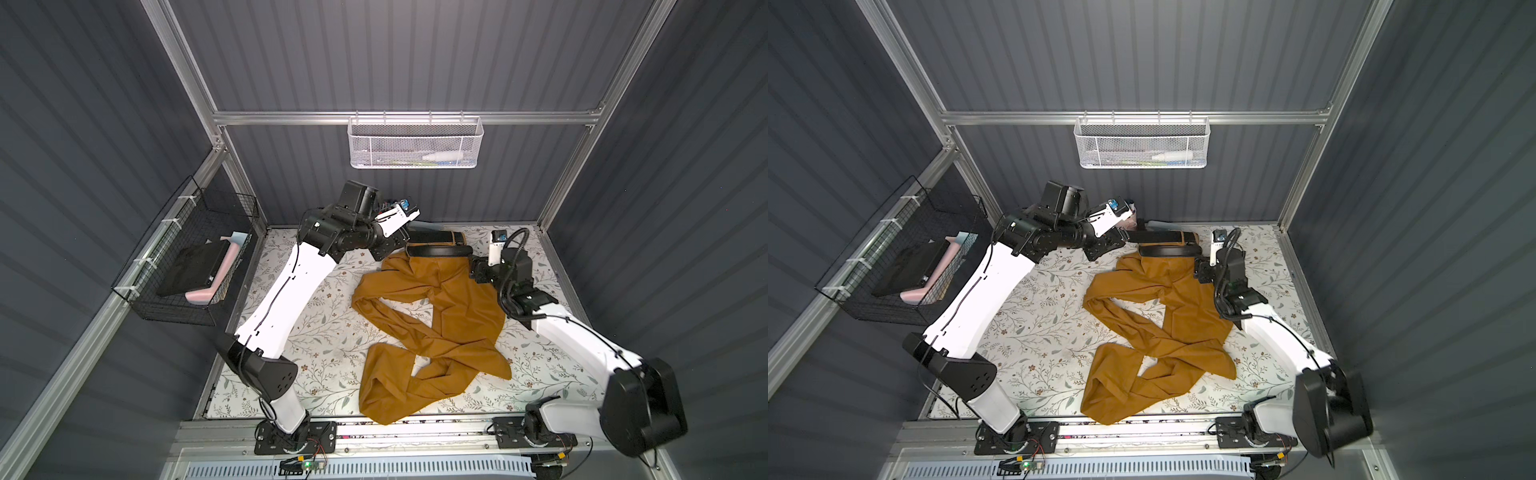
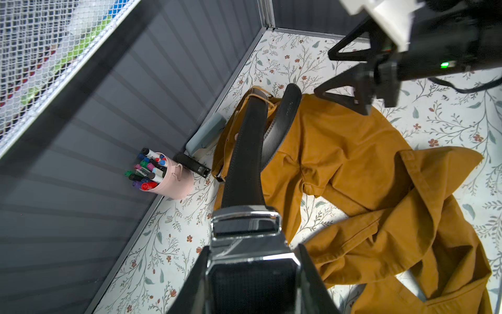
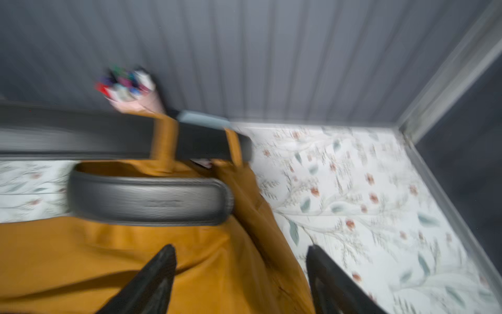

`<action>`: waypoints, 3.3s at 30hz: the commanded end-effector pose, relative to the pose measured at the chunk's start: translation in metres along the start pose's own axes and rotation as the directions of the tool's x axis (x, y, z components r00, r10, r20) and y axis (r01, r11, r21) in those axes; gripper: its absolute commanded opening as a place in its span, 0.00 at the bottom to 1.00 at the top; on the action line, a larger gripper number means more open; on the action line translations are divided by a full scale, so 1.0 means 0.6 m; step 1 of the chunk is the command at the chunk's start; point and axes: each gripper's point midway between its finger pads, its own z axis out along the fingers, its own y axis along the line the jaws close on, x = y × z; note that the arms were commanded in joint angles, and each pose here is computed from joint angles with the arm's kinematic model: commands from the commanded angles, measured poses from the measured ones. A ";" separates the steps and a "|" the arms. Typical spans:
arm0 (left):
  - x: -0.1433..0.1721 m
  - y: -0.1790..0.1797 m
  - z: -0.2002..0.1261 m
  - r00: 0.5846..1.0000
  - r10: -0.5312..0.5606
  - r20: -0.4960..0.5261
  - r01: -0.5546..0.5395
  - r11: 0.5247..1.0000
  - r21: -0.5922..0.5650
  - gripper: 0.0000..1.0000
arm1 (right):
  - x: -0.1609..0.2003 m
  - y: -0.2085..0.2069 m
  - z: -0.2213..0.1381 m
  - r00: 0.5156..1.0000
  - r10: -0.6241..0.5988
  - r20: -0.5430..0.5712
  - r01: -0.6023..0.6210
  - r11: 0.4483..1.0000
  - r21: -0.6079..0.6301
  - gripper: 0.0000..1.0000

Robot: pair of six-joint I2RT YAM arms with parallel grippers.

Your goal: Remove the belt from the trousers

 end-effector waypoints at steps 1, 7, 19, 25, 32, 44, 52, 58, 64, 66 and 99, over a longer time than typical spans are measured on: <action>-0.031 0.013 -0.009 0.997 -0.043 0.069 0.044 0.999 -0.008 0.00 | -0.055 0.057 -0.055 0.970 -0.074 0.231 0.115 0.979 -0.169 0.85; -0.055 0.004 -0.033 0.987 -0.088 0.132 0.085 0.996 0.025 0.00 | -0.087 0.114 -0.043 0.918 -0.232 0.322 0.305 0.931 -0.200 0.96; -0.051 -0.042 -0.116 0.974 -0.153 0.168 0.140 0.986 0.087 0.00 | -0.128 0.095 0.079 0.878 -0.366 0.308 0.344 0.931 0.124 0.98; -0.022 -0.077 -0.154 0.961 -0.226 0.159 0.208 0.970 0.124 0.00 | -0.132 0.101 0.109 0.844 -0.442 0.304 0.410 0.897 0.163 0.88; 0.083 -0.071 -0.107 0.927 -0.375 0.013 0.371 0.922 0.111 0.00 | -0.186 0.113 0.066 0.809 -0.391 0.439 0.366 0.919 0.145 0.14; 0.241 -0.071 0.091 0.863 -0.391 -0.321 0.456 0.875 0.161 0.33 | -0.121 0.098 0.015 0.838 -0.376 0.394 0.369 0.924 0.098 0.00; 0.156 -0.053 0.084 0.954 -0.266 -0.135 0.291 0.931 0.219 0.67 | -0.067 0.114 0.028 0.867 -0.384 0.318 0.404 0.915 0.001 0.00; 0.077 -0.067 0.137 0.986 -0.152 -0.072 0.165 0.956 0.242 0.69 | -0.054 0.122 0.035 0.884 -0.354 0.305 0.383 0.923 -0.040 0.00; 0.021 -0.113 0.214 0.990 -0.132 -0.040 0.138 0.931 0.338 0.69 | -0.056 0.124 0.035 0.893 -0.331 0.306 0.362 0.931 -0.050 0.00; 0.013 -0.130 0.230 0.991 -0.129 -0.039 0.134 0.916 0.377 0.70 | -0.058 0.122 0.034 0.894 -0.328 0.305 0.358 0.933 -0.047 0.00; -0.075 -0.104 0.064 0.990 -0.107 0.095 0.080 0.965 0.251 0.00 | -0.048 0.038 0.080 0.966 -0.162 0.203 0.143 0.984 0.105 0.65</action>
